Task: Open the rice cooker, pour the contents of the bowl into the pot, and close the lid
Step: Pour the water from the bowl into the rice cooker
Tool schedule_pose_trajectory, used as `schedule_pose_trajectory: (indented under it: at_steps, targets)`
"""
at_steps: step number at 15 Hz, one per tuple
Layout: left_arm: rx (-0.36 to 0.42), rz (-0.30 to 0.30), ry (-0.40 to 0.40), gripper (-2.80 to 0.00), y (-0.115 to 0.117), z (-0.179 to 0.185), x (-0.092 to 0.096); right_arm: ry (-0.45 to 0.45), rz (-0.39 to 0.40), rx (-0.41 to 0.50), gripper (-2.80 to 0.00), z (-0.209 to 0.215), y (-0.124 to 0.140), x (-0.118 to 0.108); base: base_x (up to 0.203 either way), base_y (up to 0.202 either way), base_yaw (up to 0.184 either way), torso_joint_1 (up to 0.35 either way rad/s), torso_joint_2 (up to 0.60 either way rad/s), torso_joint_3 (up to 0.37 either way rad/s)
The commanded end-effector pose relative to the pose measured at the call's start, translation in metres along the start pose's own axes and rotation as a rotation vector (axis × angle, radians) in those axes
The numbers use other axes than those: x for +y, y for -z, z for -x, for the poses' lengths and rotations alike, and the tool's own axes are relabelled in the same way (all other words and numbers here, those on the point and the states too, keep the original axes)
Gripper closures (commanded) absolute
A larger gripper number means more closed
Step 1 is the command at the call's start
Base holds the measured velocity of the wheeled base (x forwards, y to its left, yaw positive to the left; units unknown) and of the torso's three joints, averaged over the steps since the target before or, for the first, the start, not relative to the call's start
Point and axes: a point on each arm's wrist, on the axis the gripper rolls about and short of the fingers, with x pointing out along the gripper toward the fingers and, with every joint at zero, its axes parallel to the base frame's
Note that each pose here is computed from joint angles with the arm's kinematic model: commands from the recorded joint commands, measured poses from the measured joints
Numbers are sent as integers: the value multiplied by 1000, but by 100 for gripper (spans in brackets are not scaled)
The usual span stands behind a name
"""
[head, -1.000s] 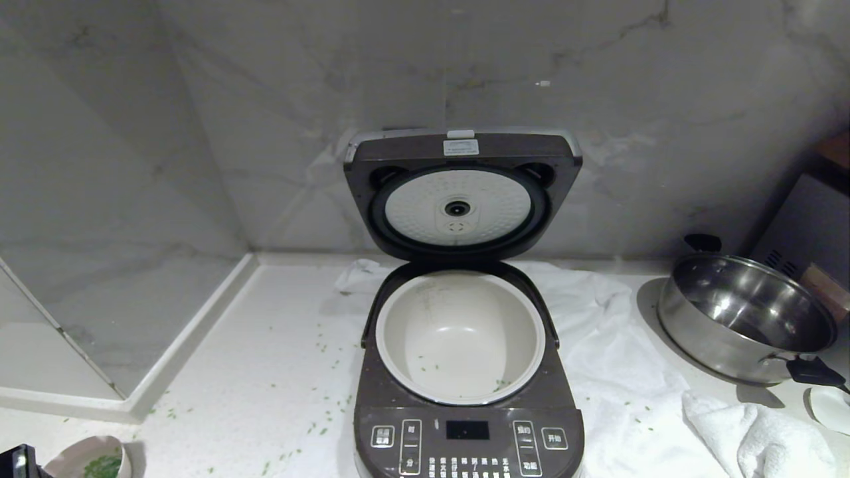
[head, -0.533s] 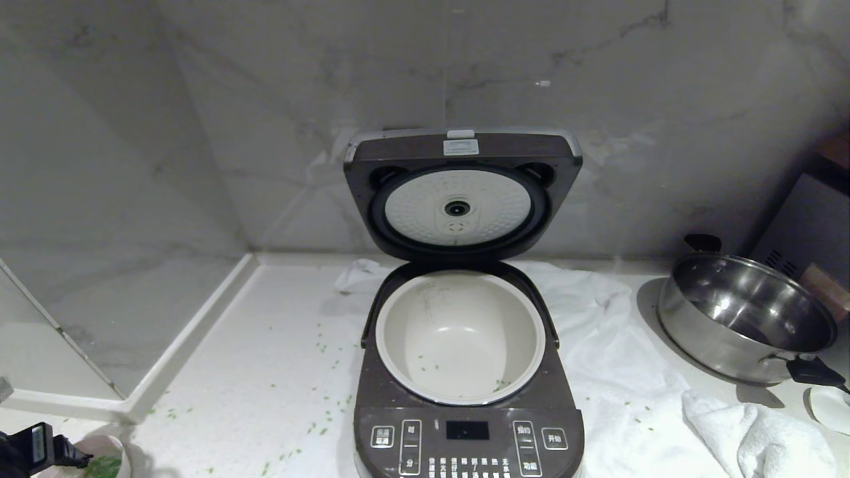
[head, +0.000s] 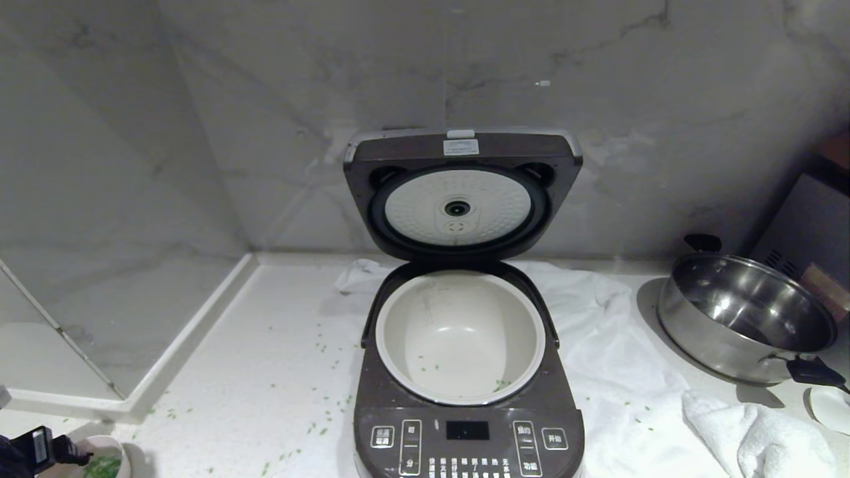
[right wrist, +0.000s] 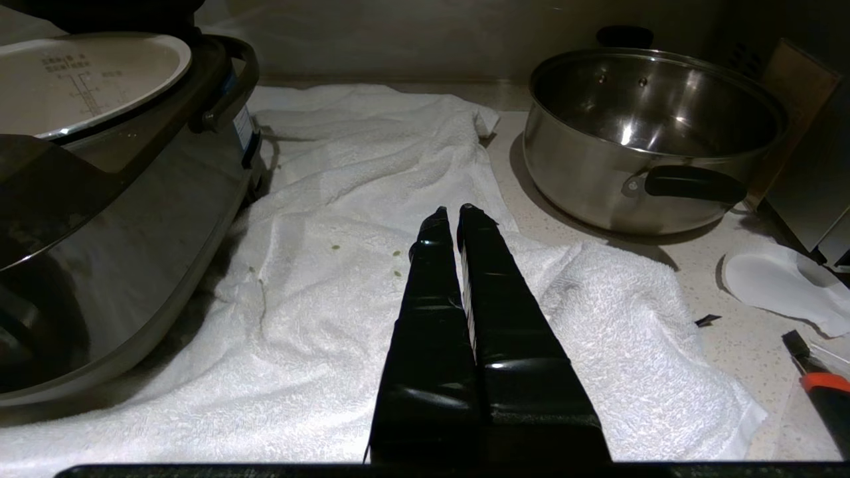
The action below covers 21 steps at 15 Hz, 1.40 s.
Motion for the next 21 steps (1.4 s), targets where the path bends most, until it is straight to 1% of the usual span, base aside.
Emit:
schedule_pose_trajectory:
  at_steps: [1, 5, 6, 9, 12, 18, 21]
  targets:
    - [25, 6, 0, -280, 2, -6, 2, 1, 0, 2, 0, 0, 0, 0, 0, 0, 0, 0, 0, 0]
    - [63, -9, 0, -280, 5, -16, 10, -1, 0, 1, 0, 0, 0, 0, 0, 0, 0, 0, 0, 0]
    - [71, -5, 0, 0, 6, -18, 12, 0, 0, 0, 0, 0, 0, 0, 0, 0, 0, 0, 0, 0]
    - [104, -8, 2, 0, 12, -23, 14, -1, 0, 1, 0, 0, 0, 0, 0, 0, 0, 0, 0, 0]
    - [131, 2, 9, 0, 17, -28, 15, 0, 0, 1, 0, 0, 0, 0, 0, 0, 0, 0, 0, 0]
    - [140, 5, 10, 0, 18, -29, 16, 1, 0, 2, 0, 0, 0, 0, 0, 0, 0, 0, 0, 0]
    - [143, -12, 27, 0, 21, -26, 11, 1, 0, 2, 0, 0, 0, 0, 0, 0, 0, 0, 0, 0]
